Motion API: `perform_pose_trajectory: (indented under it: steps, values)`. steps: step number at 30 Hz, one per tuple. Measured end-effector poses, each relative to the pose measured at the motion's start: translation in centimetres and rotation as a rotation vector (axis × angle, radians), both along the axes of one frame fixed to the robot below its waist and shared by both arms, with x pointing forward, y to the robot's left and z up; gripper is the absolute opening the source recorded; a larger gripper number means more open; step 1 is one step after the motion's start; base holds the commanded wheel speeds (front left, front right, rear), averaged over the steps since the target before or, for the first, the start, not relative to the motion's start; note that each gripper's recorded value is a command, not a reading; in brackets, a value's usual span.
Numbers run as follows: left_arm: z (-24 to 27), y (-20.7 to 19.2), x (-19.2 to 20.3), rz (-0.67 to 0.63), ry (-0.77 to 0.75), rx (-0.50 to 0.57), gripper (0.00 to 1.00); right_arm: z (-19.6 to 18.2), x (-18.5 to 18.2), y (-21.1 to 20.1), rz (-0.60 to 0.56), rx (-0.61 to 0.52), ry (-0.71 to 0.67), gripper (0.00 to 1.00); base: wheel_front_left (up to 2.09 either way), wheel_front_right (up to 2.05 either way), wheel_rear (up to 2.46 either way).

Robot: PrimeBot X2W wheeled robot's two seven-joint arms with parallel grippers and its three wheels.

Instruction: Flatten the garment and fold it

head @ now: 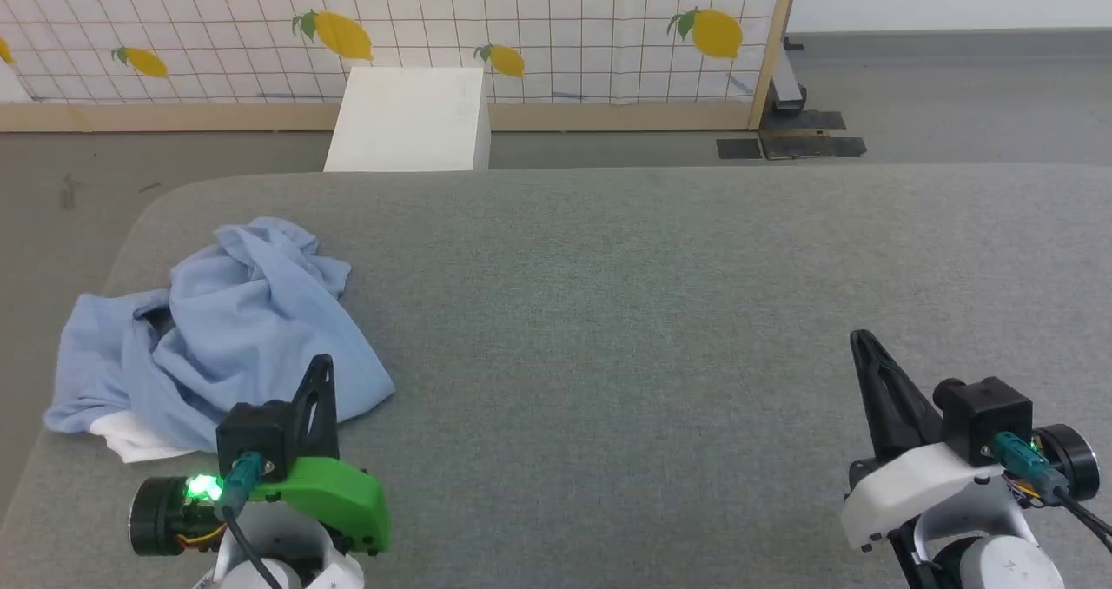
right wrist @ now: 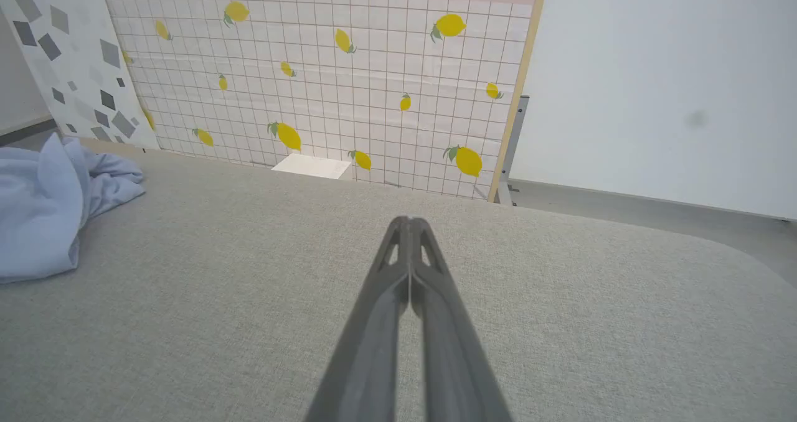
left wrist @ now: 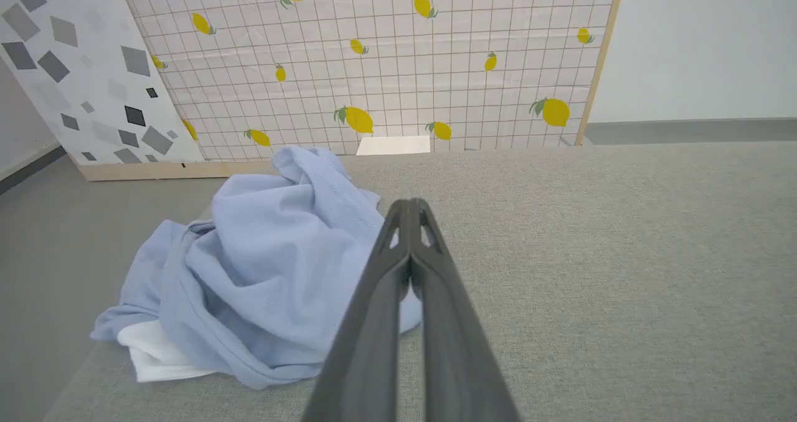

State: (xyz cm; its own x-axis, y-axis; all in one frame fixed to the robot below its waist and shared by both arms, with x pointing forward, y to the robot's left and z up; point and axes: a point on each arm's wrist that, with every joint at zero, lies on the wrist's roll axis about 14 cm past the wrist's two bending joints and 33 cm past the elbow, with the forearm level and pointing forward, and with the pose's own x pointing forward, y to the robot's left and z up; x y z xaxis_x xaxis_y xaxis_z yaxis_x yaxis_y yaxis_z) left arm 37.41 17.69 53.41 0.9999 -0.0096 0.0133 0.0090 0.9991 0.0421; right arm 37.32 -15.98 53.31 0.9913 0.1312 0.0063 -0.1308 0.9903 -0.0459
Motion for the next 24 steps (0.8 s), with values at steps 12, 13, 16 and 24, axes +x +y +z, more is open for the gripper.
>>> perform_pose_trajectory:
  steps: [12, 13, 16, 24]
  values:
    - [0.0, 0.0, 0.0, 0.0, 0.0, 0.0, 0.0, 0.0, 0.0, 0.0, 0.0, 0.0, 0.0, 0.0, 0.0, 0.0, 0.0]
    - [0.0, -0.01, 0.0, 0.0, 0.0, 0.0, 0.0, 0.0, 0.0, -0.01, 0.0, 0.0, 0.0, 0.0, 0.0, 0.0, 0.0]
    - [0.0, -0.01, 0.0, 0.0, 0.0, 0.0, 0.0, 0.0, 0.0, -0.01, 0.0, 0.0, 0.0, 0.0, 0.0, 0.0, 0.0]
    - [0.0, -0.01, 0.0, 0.0, 0.0, 0.0, 1.0, 0.0, 0.0, -0.01, 0.0, 0.0, 0.0, 1.0, 0.0, 0.0, 0.0]
